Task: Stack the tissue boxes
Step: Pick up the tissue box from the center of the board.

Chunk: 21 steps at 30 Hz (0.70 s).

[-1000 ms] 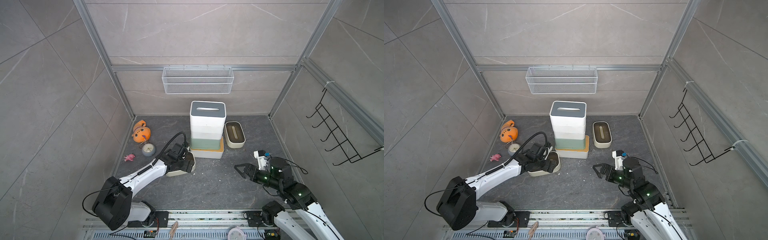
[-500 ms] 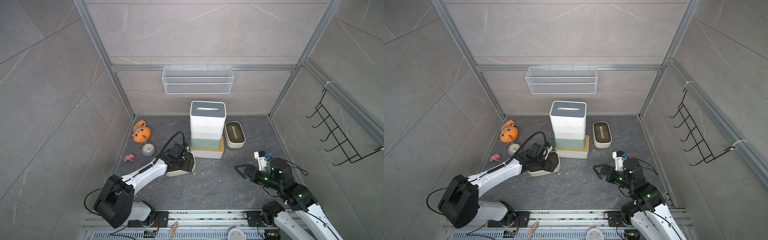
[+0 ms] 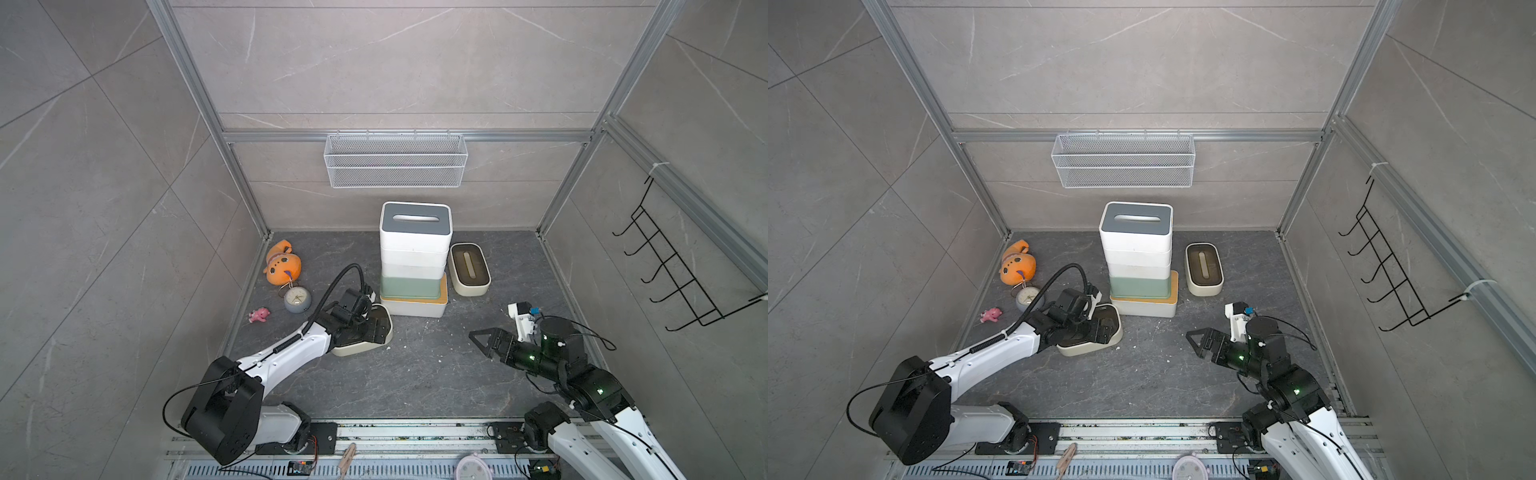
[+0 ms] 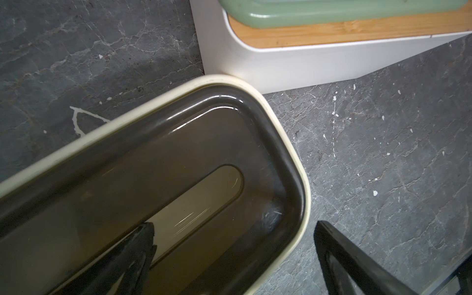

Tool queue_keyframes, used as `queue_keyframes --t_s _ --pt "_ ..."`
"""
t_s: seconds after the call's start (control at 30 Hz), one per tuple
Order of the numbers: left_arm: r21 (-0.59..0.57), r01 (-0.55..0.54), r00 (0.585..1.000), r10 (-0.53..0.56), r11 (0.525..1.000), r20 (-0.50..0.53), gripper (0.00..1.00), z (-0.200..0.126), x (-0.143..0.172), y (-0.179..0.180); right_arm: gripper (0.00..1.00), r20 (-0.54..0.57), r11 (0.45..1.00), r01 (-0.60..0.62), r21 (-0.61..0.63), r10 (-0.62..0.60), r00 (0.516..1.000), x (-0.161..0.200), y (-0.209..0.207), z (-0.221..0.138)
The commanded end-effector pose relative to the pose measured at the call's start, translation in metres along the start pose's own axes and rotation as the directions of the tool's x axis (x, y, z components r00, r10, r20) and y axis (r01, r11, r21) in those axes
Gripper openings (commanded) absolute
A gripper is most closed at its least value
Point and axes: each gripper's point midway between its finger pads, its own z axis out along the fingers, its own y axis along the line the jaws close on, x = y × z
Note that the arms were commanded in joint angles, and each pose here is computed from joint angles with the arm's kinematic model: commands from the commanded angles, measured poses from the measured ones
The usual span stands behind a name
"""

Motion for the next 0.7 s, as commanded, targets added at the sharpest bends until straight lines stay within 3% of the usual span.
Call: queue_keyframes --t_s 0.0,0.53,0.67 --pt "0.03 0.053 0.999 -0.053 0.998 -0.005 1.0 -0.006 0.006 -0.004 1.0 -0.01 1.0 -0.007 -0.004 0.007 1.0 0.004 -0.002 0.001" --pt "0.045 0.086 0.995 -0.088 0.995 0.042 1.0 -0.01 0.024 -0.022 1.0 -0.025 1.0 -0.019 -0.009 0.018 1.0 0.007 -0.006 0.008" --pt "0.05 0.051 0.997 -0.054 0.997 0.052 1.0 -0.009 0.025 -0.036 1.0 -0.03 1.0 -0.02 -0.011 0.02 0.999 0.008 -0.007 0.011"
